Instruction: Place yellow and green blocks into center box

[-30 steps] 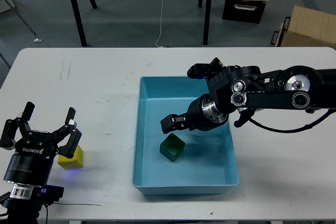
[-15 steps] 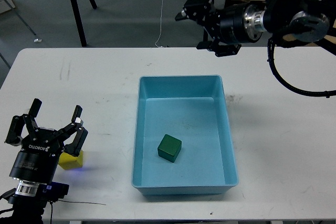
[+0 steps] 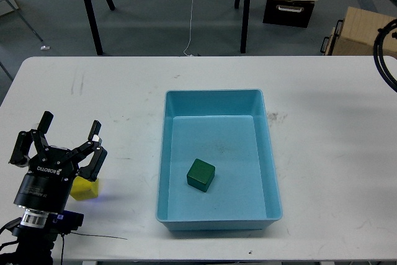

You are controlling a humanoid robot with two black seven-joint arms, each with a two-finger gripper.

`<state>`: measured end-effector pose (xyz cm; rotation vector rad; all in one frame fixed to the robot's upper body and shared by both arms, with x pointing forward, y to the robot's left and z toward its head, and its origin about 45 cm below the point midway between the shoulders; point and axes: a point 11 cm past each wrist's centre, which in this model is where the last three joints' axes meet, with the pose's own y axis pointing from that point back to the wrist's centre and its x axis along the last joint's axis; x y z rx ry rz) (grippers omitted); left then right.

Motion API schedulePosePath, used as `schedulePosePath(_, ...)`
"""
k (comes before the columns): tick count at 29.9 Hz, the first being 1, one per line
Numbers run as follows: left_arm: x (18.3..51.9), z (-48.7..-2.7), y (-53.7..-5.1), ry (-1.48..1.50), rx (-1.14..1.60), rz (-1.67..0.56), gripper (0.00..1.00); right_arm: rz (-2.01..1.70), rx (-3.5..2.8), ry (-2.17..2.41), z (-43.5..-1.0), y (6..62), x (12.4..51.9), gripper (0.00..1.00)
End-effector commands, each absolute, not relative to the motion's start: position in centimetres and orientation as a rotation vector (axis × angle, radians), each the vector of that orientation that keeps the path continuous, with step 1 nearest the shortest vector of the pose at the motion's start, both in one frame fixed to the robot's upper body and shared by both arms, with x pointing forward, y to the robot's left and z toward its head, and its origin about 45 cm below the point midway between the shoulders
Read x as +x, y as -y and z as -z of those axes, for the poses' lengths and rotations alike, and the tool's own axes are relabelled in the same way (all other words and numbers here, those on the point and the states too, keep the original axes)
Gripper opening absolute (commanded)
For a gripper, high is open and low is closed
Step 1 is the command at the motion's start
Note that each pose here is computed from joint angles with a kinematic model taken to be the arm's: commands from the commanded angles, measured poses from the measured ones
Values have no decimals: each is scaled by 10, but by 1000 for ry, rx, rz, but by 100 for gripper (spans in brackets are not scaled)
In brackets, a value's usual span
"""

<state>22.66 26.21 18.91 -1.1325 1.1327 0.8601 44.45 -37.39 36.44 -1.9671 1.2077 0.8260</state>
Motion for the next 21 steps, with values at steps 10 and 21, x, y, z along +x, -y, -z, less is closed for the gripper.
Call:
schedulePosePath(10,227,-192,-269,-1115,-1150,-875,100,-1024,-1579,-1279,-234,399,246,99)
schedulePosePath(21,241,-209,-310,-977,-1121,-938,100,-1094,-1516,-1286,-211,388,221,99)
